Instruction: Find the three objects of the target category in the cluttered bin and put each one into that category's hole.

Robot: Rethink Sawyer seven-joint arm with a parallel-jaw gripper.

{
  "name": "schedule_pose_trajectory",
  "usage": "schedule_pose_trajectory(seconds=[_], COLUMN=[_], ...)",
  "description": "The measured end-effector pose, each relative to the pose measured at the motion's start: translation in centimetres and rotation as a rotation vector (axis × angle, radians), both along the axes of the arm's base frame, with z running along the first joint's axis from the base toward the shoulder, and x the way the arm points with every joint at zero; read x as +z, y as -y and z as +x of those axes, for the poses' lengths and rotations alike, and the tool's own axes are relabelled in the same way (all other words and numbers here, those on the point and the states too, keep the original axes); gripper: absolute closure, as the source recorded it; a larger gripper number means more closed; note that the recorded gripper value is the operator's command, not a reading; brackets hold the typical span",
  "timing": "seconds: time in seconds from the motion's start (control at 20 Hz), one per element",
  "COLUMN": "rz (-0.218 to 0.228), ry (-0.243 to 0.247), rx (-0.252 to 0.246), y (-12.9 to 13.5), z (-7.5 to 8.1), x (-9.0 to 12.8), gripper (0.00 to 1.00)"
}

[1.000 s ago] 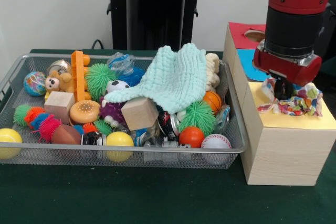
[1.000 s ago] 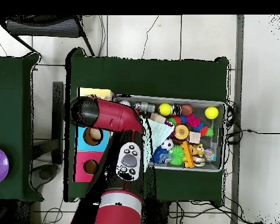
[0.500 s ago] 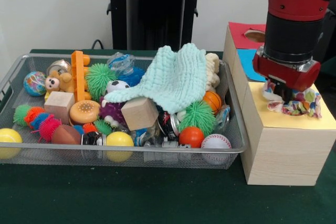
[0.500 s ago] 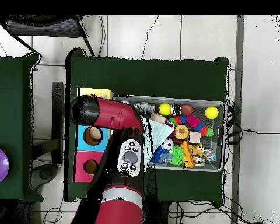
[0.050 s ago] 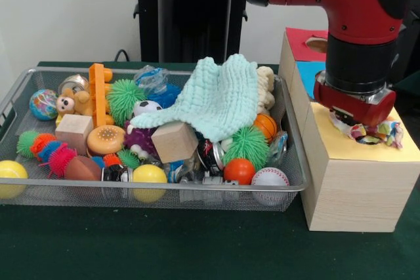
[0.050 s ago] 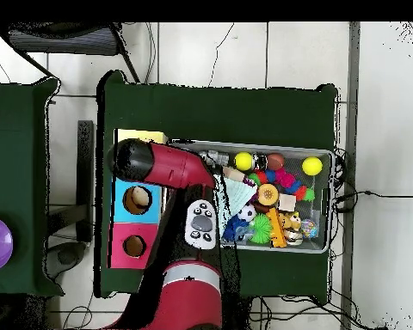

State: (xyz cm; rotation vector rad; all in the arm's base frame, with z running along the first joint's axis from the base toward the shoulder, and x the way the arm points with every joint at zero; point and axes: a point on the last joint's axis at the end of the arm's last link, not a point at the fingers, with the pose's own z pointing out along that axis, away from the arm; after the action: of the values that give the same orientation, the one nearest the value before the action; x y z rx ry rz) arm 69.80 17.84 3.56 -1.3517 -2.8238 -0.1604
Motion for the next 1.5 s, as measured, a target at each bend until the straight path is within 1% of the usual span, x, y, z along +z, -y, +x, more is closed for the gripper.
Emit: schedule_pose_trajectory(seconds=[0.2, 0.65, 0.9, 1.15, 1.25, 1.5], rz=[0.017, 0.009, 0.003, -0.006, -0.018, -0.031], ry=[-0.007, 0.0, 0.003, 0.02, 0.029, 0.039], rx=[-0.008, -0.005, 0.003, 0.006, 0.014, 0.026], y=[0.1, 0.0, -0.4, -0.6, -0.9, -1.5], z=[0.1, 0.0, -0.6, -1.0, -1.2, -1.5], x=[-0.6, -0.8, 0.3, 1.8, 2.7, 3.6], gripper=[1.0, 1.0, 1.0, 1.0, 1.0, 1.0])
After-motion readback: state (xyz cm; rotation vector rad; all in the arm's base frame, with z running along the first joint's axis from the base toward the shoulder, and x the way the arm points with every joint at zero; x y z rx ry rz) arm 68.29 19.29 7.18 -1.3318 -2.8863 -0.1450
